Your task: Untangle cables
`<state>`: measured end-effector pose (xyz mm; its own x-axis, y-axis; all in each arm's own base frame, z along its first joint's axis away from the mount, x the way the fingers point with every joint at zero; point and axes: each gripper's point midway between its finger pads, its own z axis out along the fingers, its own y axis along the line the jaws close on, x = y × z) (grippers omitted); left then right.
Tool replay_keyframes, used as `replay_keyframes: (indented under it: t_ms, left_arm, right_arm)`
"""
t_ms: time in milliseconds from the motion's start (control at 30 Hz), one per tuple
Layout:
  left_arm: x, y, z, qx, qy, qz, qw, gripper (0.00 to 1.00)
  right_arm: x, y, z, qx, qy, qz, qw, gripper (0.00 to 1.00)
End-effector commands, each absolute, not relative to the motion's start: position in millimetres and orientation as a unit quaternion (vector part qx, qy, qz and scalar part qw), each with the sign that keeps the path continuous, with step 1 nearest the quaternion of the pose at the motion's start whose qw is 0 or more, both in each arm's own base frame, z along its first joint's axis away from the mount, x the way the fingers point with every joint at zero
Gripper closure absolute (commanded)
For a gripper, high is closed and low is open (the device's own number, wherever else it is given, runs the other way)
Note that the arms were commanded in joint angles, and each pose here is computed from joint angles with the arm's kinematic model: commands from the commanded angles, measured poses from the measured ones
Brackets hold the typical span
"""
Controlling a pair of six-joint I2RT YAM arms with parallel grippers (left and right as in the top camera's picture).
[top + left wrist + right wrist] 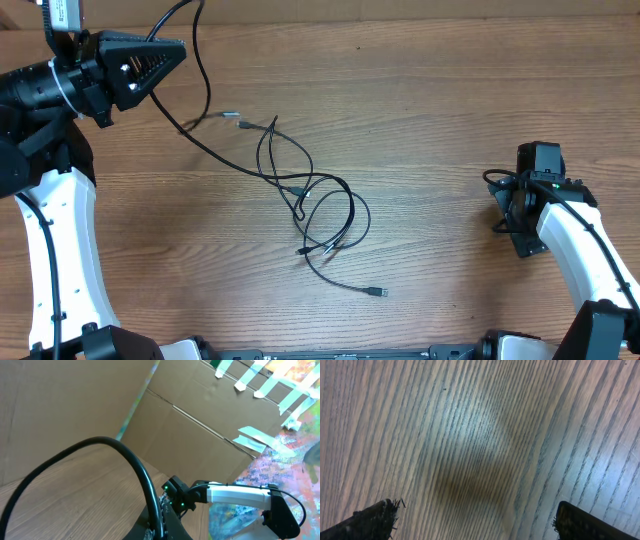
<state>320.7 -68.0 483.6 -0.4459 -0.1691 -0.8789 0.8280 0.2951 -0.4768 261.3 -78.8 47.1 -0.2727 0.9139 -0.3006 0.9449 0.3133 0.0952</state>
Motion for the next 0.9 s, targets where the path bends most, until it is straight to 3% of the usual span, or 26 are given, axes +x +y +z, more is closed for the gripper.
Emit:
replay_keyframes:
  t_ms: [0,33,133,233,300,500,533,600,867]
  left_arm:
    - [320,-67,481,0.253,0.663,-0.535,0.457,0.96]
    - [320,-67,481,0.253,0.664,-0.536,0.457,0.96]
    - [320,-67,481,0.25,0.665,-0.537,0.455,0.96]
    - [320,-67,480,0.249,0.665,-0.538,0.455,0.96]
    - [320,-67,480,0.249,0.665,-0.538,0.455,0.96]
    - [320,-67,480,0.249,0.665,-0.538,0.455,0.96]
    - [321,-67,480,0.249,0.665,-0.538,0.454,0.96]
    - [322,-67,479,0.248,0.665,-0.539,0.453,0.96]
    - [343,-74,456,0.231,0.658,-0.569,0.436,0.96]
  right_arm:
    - [264,-66,44,0.578,0.804,-0.017,0.136,0.0]
    - [268,-49,43,0.546,0.829,0.026,0.118,0.0]
    - [281,37,61,0.348,0.902,0.248,0.065,0.24]
    - [268,101,95,0.2,0.892,0.403,0.033,0.33]
    - [253,125,107,0.143,0.886,0.441,0.014,0.33]
    - [214,175,138,0.041,0.878,0.477,-0.013,0.31]
    - [209,183,146,0.023,0.875,0.483,-0.008,0.26]
    - [205,193,158,-0.005,0.875,0.484,0.016,0.21]
    - [225,235,165,-0.004,0.908,0.39,0.152,0.2]
